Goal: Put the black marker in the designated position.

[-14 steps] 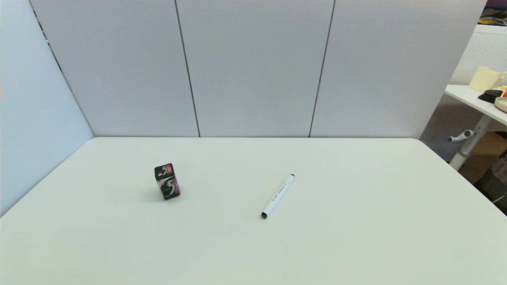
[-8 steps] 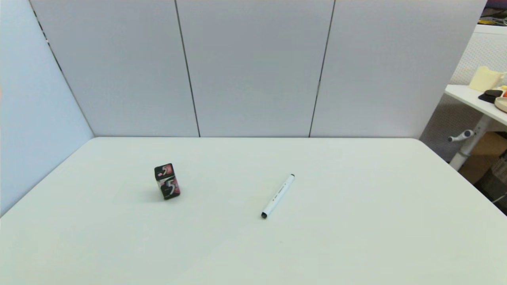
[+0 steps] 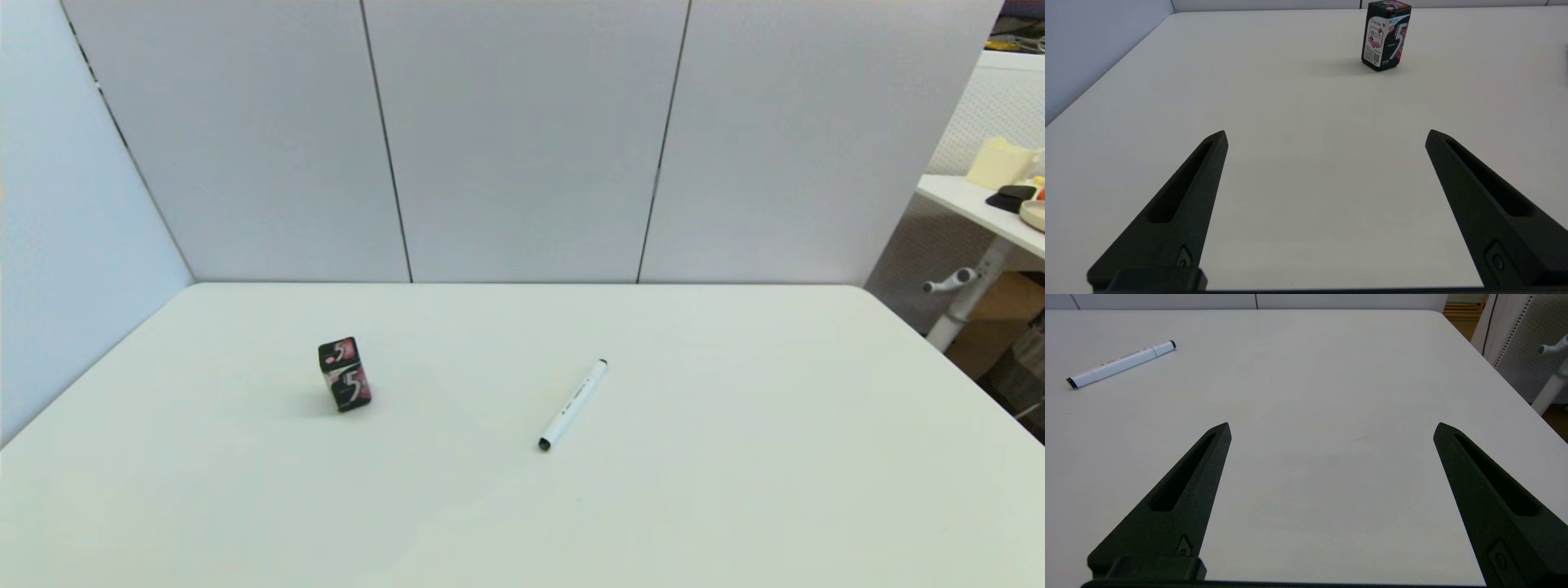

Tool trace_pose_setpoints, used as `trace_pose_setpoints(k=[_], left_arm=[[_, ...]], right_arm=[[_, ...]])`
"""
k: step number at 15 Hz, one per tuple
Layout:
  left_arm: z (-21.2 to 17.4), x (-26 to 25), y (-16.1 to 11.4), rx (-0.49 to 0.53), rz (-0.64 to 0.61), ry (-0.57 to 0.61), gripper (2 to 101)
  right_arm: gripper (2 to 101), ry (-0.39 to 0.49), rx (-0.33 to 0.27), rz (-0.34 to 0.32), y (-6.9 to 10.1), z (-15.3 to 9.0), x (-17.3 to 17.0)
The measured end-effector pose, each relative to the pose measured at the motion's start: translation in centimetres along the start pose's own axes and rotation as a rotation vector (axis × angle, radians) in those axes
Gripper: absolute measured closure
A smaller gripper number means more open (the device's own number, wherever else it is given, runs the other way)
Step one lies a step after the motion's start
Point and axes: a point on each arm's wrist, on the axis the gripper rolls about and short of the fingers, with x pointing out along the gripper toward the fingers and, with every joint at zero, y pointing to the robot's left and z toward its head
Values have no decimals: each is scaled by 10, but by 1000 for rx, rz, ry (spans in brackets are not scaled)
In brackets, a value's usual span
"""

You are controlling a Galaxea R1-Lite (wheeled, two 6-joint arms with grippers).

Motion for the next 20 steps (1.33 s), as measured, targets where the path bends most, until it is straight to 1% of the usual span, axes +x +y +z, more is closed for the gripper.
trace_pose_setpoints(k=[1, 3, 5, 7, 10, 13, 16, 20], left_arm=[[1, 0, 0, 2, -2, 10, 53], [19, -1, 0, 7, -20, 4, 53], [50, -2, 1, 18, -60, 25, 53], [83, 6, 2, 41, -108, 87, 53], [134, 37, 3, 78, -192, 196, 53], [173, 89, -5, 136, -276, 296, 53], [184, 150, -23, 191, -374, 412, 53], [176, 222, -66, 242, -505, 507, 53]], right_arm=[[43, 0, 0, 0, 0, 0, 0], [43, 0, 0, 0, 0, 0, 0], [43, 0, 0, 0, 0, 0, 0], [43, 0, 0, 0, 0, 0, 0], [43, 0, 0, 0, 0, 0, 0], [43, 0, 0, 0, 0, 0, 0], [43, 0, 0, 0, 0, 0, 0], [43, -1, 0, 0, 0, 0, 0]])
